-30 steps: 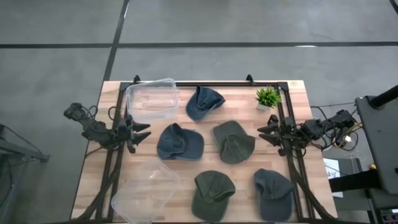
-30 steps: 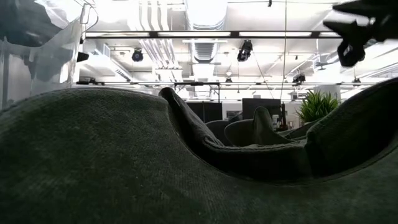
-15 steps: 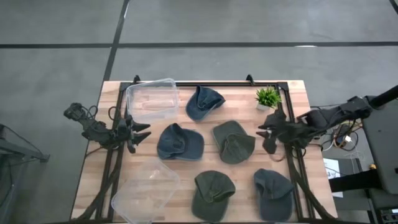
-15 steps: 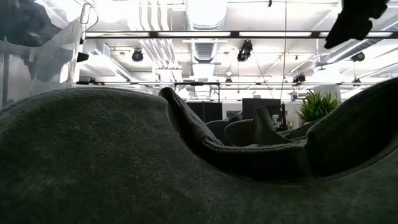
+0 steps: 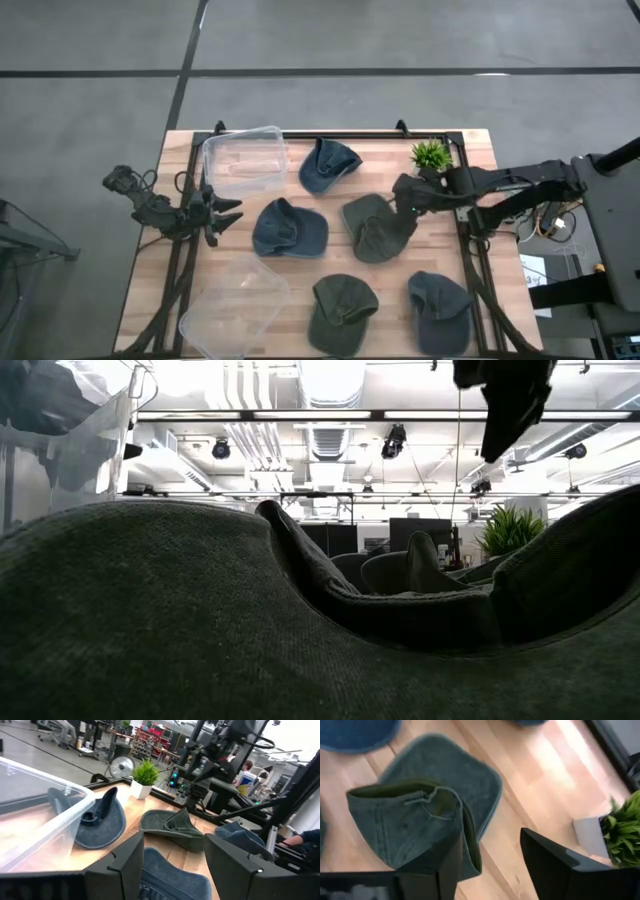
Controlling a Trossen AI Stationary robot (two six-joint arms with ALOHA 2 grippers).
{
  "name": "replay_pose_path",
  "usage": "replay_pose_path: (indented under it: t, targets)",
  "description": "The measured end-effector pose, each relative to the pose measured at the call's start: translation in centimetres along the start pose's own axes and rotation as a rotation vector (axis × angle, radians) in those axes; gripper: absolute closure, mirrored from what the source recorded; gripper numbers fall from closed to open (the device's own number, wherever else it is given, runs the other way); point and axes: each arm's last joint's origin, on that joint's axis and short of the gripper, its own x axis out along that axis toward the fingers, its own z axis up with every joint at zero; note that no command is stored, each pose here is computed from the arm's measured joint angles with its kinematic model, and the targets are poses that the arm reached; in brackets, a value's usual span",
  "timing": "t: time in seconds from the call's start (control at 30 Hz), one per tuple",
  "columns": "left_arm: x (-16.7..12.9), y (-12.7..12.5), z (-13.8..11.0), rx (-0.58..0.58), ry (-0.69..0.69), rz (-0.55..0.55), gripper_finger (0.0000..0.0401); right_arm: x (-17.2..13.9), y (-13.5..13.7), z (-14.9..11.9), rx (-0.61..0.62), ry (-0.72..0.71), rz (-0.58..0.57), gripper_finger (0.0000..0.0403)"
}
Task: Pick & Place hat
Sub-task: Put the top gray cap into the top transparent bin
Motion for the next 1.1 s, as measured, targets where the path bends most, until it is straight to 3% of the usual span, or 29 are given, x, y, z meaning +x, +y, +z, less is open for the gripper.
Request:
replay_pose_path:
  t: [0.23,0.4,0.7,1.1]
  targets:
    - [-0.2,-0.2,0.7,-0.018,-0.004,-0.029,0.0201,3.1,-1.2,0.2,0.042,0.020,0.095,0.0151]
    - [-0.3,-0.2,1.1,-0.029,-0.012,-0.033,0.0201,5.7,-2.5,-0.2,0.098,0.035,0.087,0.0131]
    - [-0.3,-0.3,1.4,-0.027,-0.017,-0.034,0.0201,10.1,-4.9,-0.7,0.204,0.012,0.168,0.0135]
    - [-0.3,-0.3,1.4,-0.026,-0.017,-0.033,0.0201,13.9,-6.4,-0.9,0.173,0.131,0.205,0.0131]
